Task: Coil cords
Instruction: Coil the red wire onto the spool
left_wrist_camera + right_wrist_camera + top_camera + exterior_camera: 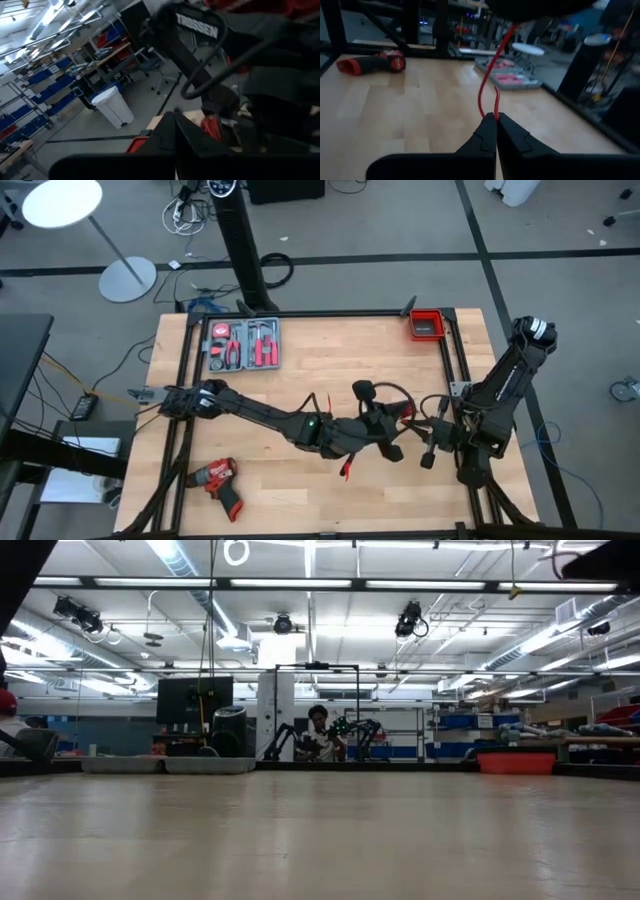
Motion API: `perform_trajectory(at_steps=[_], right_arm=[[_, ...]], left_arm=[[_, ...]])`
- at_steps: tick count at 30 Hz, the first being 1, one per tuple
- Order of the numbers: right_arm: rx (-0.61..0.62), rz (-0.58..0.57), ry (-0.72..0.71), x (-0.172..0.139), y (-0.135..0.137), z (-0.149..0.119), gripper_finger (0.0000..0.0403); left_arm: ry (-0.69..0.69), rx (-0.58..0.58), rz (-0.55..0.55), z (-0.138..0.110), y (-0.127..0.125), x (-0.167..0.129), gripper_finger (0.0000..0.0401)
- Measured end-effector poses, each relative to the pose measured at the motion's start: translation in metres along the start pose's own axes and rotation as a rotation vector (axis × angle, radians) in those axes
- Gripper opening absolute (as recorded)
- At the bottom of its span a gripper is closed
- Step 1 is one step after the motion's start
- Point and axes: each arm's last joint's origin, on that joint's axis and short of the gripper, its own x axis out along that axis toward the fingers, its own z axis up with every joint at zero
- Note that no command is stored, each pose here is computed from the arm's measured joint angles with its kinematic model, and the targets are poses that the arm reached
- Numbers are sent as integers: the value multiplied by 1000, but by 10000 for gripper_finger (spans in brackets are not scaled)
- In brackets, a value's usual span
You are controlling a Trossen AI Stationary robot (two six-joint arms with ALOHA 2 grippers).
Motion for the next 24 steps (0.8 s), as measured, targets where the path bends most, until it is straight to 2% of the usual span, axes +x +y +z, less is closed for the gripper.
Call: perform_trajectory(at_steps=[4, 11, 13, 15, 17, 21, 24], right_arm=[[-70, -20, -37, 2, 5, 8, 0], [-70, -10, -42, 4, 8, 16, 1], [-92, 58, 12, 4, 9, 14, 3], [-126, 183, 128, 7, 10, 9, 12], [-114, 259, 223, 10, 12, 4, 28], [-51, 223, 316, 16, 12, -8, 62], [-92, 263, 384, 15, 11, -12, 95]], left_arm=[[-19, -28, 1, 1, 3, 3, 0], [13, 12, -12, -2, -2, -1, 0], [43, 17, -29, -5, -5, -3, 0], [106, -3, -59, -13, -11, -7, 0], [177, -19, -85, -21, -18, -15, 0], [234, -73, -202, -50, -46, -22, 0], [262, -72, -278, -74, -62, -24, 0]])
